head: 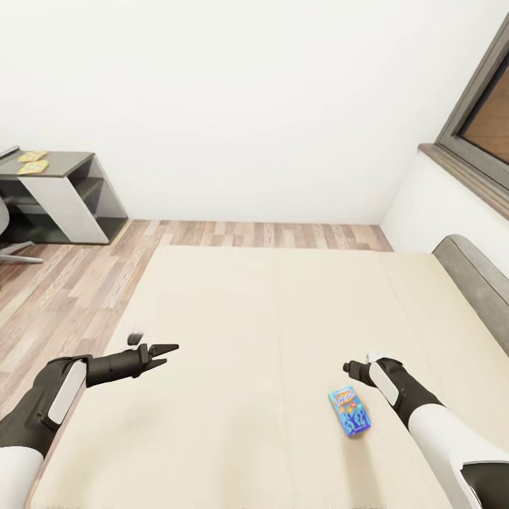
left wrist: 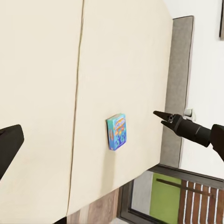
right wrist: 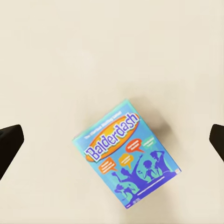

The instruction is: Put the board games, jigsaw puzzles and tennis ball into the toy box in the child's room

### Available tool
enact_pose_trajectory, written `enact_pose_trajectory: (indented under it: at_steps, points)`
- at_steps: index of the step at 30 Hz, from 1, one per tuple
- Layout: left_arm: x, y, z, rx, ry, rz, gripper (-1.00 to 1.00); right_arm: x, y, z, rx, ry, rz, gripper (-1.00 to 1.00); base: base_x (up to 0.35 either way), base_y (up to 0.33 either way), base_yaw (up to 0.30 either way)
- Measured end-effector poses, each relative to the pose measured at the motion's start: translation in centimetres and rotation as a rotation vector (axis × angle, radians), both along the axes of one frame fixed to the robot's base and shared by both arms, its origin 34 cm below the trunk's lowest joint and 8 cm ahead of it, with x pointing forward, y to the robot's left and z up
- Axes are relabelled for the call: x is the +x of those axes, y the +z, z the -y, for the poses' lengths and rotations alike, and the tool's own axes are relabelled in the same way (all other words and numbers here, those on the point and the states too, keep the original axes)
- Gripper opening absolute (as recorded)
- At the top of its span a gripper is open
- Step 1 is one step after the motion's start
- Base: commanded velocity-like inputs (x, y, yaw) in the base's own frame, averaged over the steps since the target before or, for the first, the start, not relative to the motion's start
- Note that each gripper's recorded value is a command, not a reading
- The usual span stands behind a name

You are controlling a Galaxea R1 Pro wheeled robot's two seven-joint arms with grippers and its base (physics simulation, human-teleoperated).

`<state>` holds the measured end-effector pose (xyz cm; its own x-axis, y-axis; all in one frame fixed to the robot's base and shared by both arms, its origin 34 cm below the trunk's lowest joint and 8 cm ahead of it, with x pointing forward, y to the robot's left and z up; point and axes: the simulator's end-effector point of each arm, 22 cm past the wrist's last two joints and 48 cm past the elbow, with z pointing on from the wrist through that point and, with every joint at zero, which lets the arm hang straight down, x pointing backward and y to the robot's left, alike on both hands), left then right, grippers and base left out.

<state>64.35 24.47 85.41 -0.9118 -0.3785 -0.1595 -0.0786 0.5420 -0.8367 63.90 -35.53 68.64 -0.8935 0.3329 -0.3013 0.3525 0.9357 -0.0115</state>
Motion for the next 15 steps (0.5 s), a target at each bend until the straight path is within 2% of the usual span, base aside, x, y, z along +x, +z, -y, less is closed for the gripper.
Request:
enact_pose_trajectory:
  at_steps: [8, 15]
  points:
    - [-0.2, -0.7, 0.1, 0.0, -0.001, -0.014, 1.0, -0.4, -0.7, -0.1, 0.004, -0.003, -0.015, 1.0, 0.0, 0.0, 0.0]
    - [-0.4, -1.3, 0.1, -0.001, -0.001, -0.025, 1.0, 2.4, 0.5, -0.2, 0.017, -0.003, -0.001, 1.0, 0.0, 0.0, 0.0]
